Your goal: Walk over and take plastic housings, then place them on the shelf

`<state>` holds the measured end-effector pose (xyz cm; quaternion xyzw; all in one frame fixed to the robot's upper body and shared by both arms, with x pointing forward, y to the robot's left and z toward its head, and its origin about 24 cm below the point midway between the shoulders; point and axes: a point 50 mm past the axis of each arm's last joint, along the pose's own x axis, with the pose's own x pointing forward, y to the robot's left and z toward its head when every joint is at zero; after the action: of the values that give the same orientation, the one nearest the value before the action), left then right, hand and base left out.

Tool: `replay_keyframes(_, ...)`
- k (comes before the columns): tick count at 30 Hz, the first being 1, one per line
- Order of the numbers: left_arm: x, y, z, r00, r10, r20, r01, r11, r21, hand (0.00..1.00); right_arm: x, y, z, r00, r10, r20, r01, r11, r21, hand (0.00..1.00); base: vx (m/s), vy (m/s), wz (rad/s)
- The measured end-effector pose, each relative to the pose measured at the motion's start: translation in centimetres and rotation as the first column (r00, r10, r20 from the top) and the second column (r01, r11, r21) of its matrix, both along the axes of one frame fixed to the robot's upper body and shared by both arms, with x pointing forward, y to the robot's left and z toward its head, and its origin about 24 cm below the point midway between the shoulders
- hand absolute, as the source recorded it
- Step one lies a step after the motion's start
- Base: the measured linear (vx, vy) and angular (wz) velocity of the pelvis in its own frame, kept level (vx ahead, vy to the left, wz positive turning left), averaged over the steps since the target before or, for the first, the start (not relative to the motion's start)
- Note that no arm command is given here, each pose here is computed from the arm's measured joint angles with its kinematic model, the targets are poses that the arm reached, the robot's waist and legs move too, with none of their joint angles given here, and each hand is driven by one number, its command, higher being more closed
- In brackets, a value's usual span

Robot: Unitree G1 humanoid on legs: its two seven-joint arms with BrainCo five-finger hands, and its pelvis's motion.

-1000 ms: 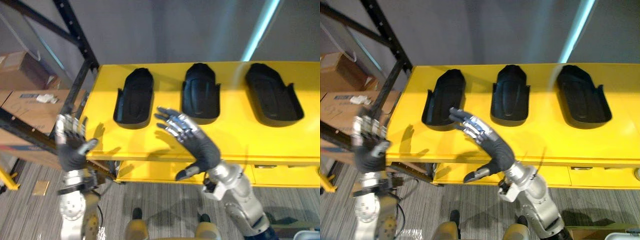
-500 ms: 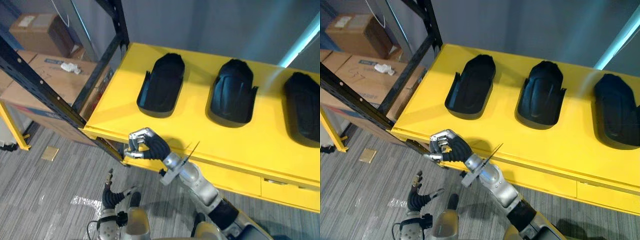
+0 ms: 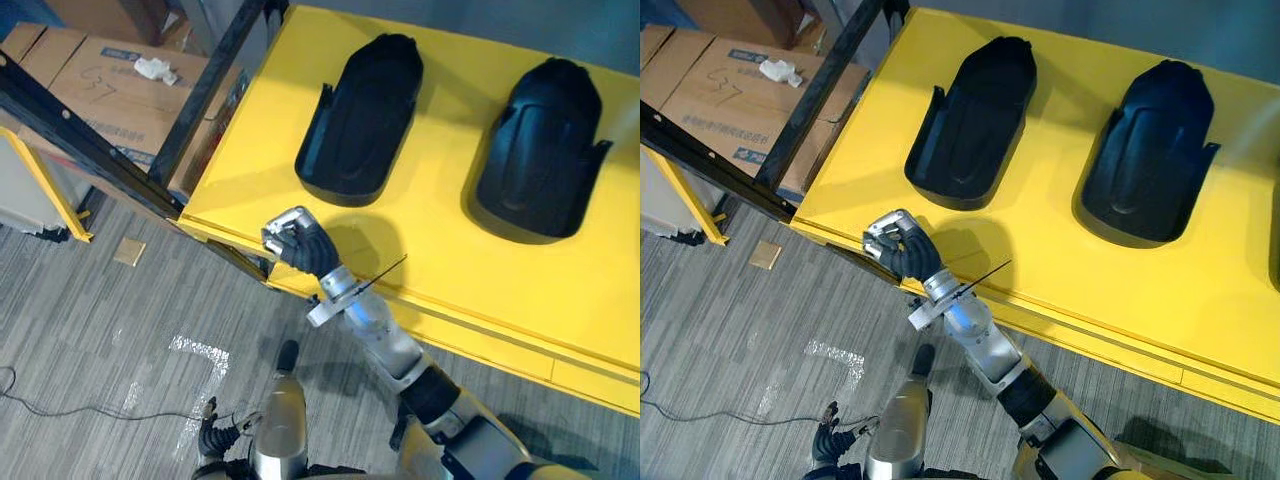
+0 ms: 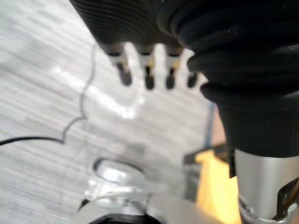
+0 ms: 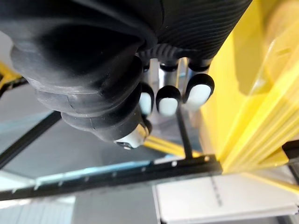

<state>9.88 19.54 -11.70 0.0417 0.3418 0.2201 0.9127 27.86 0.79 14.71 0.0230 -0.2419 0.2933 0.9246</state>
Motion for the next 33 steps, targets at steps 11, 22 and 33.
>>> replay_keyframes(11,-0.2,-0.3,-0.7,0.999,0.016,-0.032,-0.017,0.999,-0.029,0.00,1.7,-0.9,1.2,0.990,-0.133,0.048,0.136,0.989,-0.051,1.00,-0.01,-0.004,0.00)
replay_keyframes(22,0.2,-1.0,-1.0,0.999,0.030,-0.023,-0.031,0.999,-0.043,0.00,3.0,-1.7,3.1,0.959,-0.265,0.102,0.270,0.962,-0.033,1.00,-0.05,0.003,0.02)
replay_keyframes(33,0.1,-1.0,-1.2,0.999,0.030,-0.027,-0.032,0.999,-0.041,0.00,3.6,-0.8,3.7,0.938,-0.311,0.153,0.323,0.944,-0.063,1.00,0.00,0.000,0.01)
